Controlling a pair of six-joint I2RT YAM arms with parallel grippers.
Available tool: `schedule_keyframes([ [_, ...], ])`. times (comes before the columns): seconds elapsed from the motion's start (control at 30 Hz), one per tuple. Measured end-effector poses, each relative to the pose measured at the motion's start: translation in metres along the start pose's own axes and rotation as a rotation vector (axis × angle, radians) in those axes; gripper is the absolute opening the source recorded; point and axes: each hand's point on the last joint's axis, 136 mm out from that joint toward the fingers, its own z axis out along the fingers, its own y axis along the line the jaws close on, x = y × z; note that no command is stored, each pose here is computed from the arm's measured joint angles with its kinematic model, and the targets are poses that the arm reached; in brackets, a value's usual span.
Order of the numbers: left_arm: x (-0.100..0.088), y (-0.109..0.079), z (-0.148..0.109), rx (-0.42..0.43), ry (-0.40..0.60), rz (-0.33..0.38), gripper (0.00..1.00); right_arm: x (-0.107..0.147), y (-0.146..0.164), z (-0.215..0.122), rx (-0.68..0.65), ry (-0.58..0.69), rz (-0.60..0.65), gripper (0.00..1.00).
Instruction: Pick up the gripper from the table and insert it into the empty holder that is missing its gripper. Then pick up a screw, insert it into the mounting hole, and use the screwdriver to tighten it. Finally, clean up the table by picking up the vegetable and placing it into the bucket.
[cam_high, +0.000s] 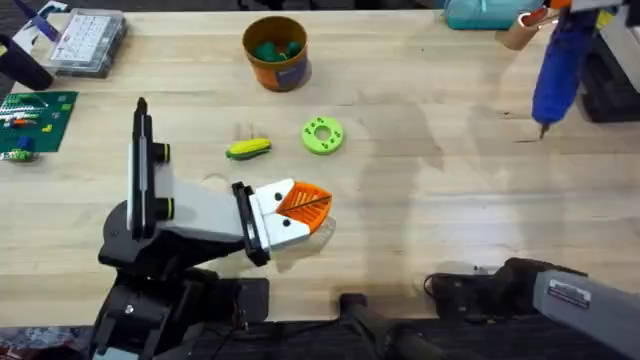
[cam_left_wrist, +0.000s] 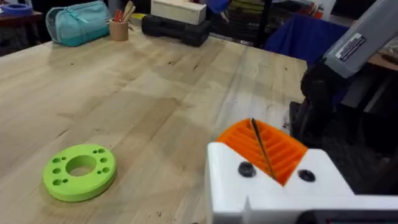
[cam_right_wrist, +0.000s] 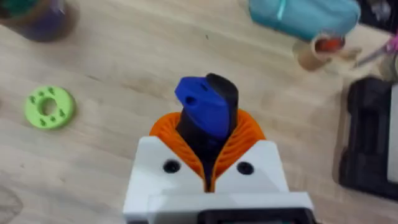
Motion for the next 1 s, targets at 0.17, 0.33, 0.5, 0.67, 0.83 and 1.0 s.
schedule_keyframes([
  [0.17,0.0,0.0,0.0,0.0,0.0,0.0,0.014,-0.029,0.017,-0.018,-0.075,-0.15,-0.014,0.026],
  [0.33,0.0,0.0,0.0,0.0,0.0,0.0,0.014,-0.058,0.037,-0.033,-0.189,-0.288,-0.013,0.026],
  [0.5,0.0,0.0,0.0,0.0,0.0,0.0,0.014,-0.071,0.064,-0.042,-0.327,-0.35,-0.025,0.026],
  [0.67,0.0,0.0,0.0,0.0,0.0,0.0,0.014,-0.086,0.095,-0.05,-0.449,-0.405,-0.06,0.026],
  [0.83,0.0,0.0,0.0,0.0,0.0,0.0,0.014,-0.1,0.125,-0.058,-0.534,-0.456,-0.104,0.026],
  [1.0,0.0,0.0,0.0,0.0,0.0,0.0,0.014,-0.111,0.165,-0.07,-0.642,-0.503,-0.165,0.026],
])
